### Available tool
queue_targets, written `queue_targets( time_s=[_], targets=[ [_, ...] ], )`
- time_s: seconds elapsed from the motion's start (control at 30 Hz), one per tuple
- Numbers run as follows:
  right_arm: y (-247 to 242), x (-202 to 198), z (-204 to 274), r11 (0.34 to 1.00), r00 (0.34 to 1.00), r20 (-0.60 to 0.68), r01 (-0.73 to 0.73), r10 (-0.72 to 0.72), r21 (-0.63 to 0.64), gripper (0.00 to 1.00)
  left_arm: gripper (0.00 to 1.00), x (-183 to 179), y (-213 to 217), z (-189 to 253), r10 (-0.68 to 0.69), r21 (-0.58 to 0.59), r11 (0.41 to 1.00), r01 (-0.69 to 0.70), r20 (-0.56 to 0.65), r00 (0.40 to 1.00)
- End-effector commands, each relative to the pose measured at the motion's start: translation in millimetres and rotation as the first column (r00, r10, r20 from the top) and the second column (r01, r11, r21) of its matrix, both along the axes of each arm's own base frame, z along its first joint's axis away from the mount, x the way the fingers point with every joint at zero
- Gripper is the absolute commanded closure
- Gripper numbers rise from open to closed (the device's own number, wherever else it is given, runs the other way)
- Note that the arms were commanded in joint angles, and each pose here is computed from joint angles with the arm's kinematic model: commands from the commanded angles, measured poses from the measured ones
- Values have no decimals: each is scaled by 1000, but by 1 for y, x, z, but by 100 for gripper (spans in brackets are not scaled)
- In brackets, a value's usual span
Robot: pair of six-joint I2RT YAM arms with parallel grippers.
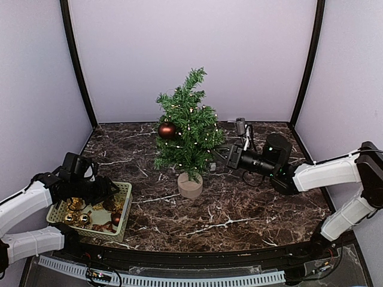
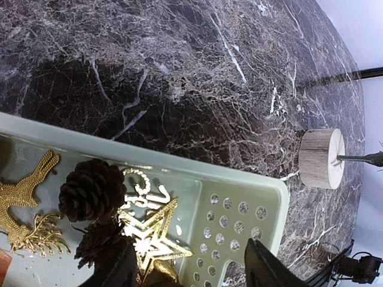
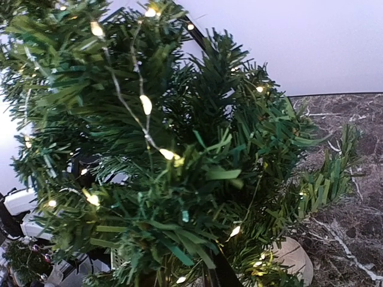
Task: Decorate the small christmas tree
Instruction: Adjust the side of the string light in the gap of branches.
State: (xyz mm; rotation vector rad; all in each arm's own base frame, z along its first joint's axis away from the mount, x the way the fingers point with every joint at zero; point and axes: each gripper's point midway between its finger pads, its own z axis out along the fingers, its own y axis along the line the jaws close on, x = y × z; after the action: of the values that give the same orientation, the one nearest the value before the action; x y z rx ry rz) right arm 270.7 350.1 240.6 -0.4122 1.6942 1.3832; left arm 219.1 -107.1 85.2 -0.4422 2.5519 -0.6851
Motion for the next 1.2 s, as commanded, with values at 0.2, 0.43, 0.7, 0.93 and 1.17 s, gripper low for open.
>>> queue_targets(
  time_s=[0.2, 0.43, 0.7, 0.93, 1.17],
  targets=[
    [-32, -24, 29, 999, 995, 85, 49, -50, 13, 47, 33, 5, 2, 13, -24, 31, 999, 22, 49, 999],
    [-58, -24, 37, 987, 981, 119, 159, -156, -21, 16, 30, 1, 2, 14, -31, 32, 999, 30, 48, 998],
    [-89, -19, 44, 954, 945, 129, 300, -301, 24, 13, 38, -8, 11, 10, 27, 52, 998, -26, -20, 999],
    [-120, -21, 37, 908, 900, 126, 418, -417, 20, 10, 42, -29, 10, -4, 76, 77, 995, -67, -115, 990],
    [-144, -12, 34, 850, 842, 160, 526, -516, -27, 6, 42, -60, -5, -6, 22, 45, 999, -11, -240, 971]
  ],
)
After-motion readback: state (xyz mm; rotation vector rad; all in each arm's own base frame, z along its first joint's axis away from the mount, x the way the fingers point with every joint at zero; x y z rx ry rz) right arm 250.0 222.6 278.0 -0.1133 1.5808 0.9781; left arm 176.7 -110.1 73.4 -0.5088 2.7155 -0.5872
